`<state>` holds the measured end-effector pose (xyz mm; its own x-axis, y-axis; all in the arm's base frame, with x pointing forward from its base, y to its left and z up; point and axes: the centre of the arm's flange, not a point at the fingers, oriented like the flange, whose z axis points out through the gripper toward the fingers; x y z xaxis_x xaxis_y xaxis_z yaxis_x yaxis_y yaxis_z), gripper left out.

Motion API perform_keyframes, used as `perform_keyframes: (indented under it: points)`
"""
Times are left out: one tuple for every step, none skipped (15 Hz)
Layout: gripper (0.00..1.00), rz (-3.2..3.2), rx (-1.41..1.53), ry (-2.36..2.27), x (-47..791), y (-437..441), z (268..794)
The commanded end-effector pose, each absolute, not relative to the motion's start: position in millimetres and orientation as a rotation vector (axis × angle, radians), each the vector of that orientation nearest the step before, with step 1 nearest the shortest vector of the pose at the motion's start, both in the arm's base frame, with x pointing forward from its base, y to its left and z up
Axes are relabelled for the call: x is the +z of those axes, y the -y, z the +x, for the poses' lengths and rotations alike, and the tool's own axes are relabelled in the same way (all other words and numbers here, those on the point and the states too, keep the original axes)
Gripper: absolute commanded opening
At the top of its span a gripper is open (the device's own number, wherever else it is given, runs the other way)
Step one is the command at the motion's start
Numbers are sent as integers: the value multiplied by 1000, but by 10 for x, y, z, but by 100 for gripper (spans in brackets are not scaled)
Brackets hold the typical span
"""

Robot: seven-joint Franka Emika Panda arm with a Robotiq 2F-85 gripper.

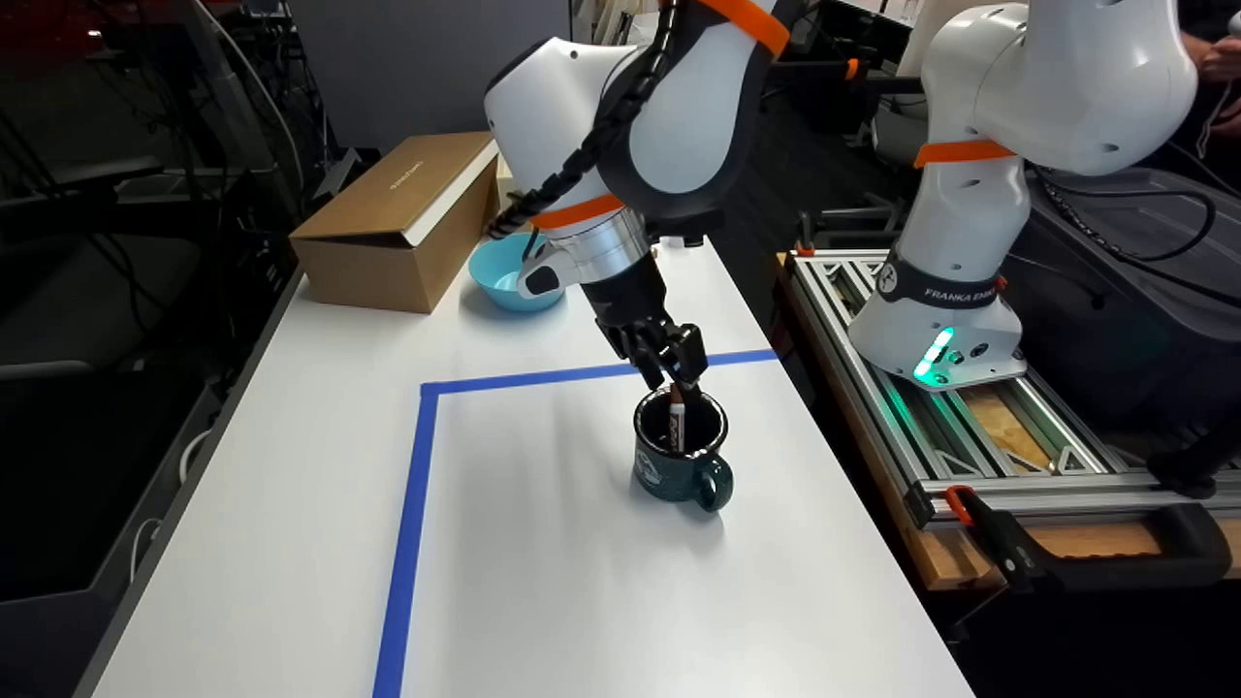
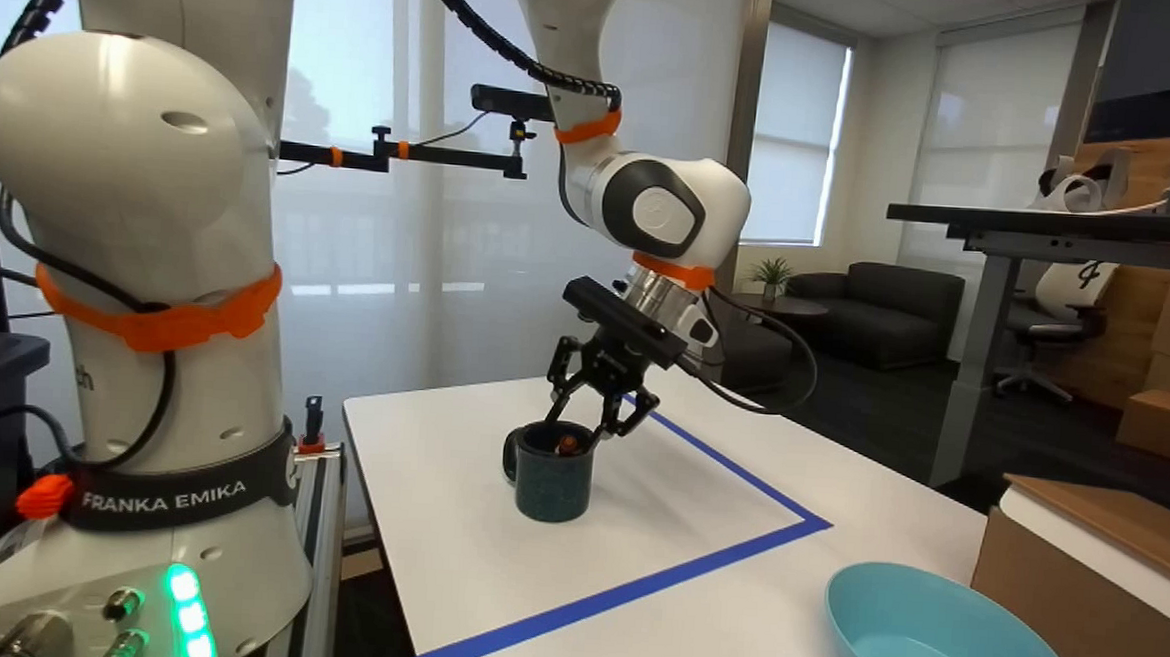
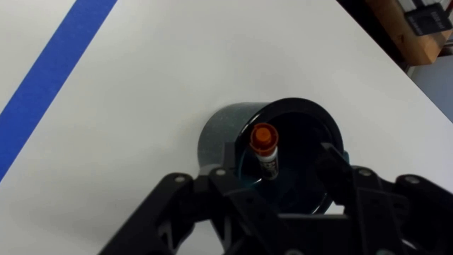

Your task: Remove the marker from the mug

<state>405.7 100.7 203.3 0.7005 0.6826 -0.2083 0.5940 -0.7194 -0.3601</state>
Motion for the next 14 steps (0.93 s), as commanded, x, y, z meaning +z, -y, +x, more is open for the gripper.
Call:
perform_keyframes:
  points:
    - [59, -2652, 492, 1029, 2097, -1028, 4022]
    - [53, -2652, 493, 1028, 2096, -1025, 4020]
    - [53, -2653, 494, 1026, 2096, -1017, 4019]
    - [47, -2654, 496, 1025, 2093, -1006, 4019]
    - [45, -2653, 499, 1022, 2090, -998, 4015]
    - [46, -2654, 499, 1020, 2089, -990, 4010]
    - [42, -2653, 501, 1017, 2083, -984, 4007]
    - [47, -2654, 504, 1015, 2083, -977, 4000]
    - [45, -2651, 509, 1012, 2076, -968, 3988]
    - [48, -2650, 515, 1011, 2066, -963, 3970]
    - [49, -2648, 519, 1011, 2062, -963, 3960]
    - [50, -2647, 523, 1013, 2059, -964, 3951]
    - [51, -2646, 525, 1013, 2059, -965, 3945]
    - [51, -2645, 527, 1014, 2058, -967, 3939]
